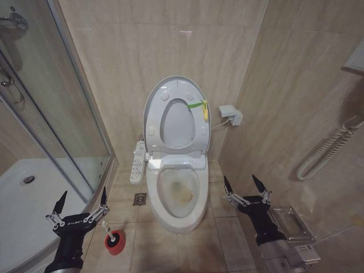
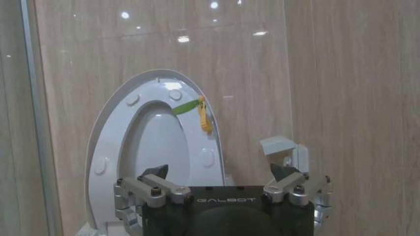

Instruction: Open the toilet lid, clean the toilet bowl with a toilet brush, close the toilet lid, and flush.

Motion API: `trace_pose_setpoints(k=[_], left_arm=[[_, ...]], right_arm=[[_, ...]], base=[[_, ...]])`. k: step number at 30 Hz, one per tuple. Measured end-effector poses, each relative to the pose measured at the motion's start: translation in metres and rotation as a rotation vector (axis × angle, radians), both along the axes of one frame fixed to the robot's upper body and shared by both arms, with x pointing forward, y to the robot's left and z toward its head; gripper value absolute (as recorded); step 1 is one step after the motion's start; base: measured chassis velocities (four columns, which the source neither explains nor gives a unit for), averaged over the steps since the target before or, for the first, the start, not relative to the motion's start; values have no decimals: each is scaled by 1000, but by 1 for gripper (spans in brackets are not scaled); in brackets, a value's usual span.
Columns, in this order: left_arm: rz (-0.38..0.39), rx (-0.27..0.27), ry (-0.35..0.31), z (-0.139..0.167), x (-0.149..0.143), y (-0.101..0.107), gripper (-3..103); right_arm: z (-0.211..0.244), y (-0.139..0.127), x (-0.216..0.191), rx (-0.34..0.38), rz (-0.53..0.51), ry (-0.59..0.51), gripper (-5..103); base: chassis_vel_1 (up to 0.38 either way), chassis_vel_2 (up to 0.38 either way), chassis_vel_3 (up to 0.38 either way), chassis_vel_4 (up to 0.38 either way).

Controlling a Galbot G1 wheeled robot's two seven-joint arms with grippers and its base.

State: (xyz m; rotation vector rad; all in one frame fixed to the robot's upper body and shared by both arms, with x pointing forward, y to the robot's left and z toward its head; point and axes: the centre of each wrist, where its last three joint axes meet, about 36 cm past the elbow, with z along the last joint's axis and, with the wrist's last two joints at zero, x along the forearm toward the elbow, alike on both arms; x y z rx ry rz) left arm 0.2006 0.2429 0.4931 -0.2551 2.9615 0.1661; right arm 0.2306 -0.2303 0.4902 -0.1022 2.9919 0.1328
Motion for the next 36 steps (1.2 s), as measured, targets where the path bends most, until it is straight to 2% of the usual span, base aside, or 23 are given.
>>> trace_pose_setpoints(k=[36], left_arm=[[0,0,0,0,0,0,100]], right_arm=[[0,0,0,0,0,0,100]], base=[[0,0,0,0]])
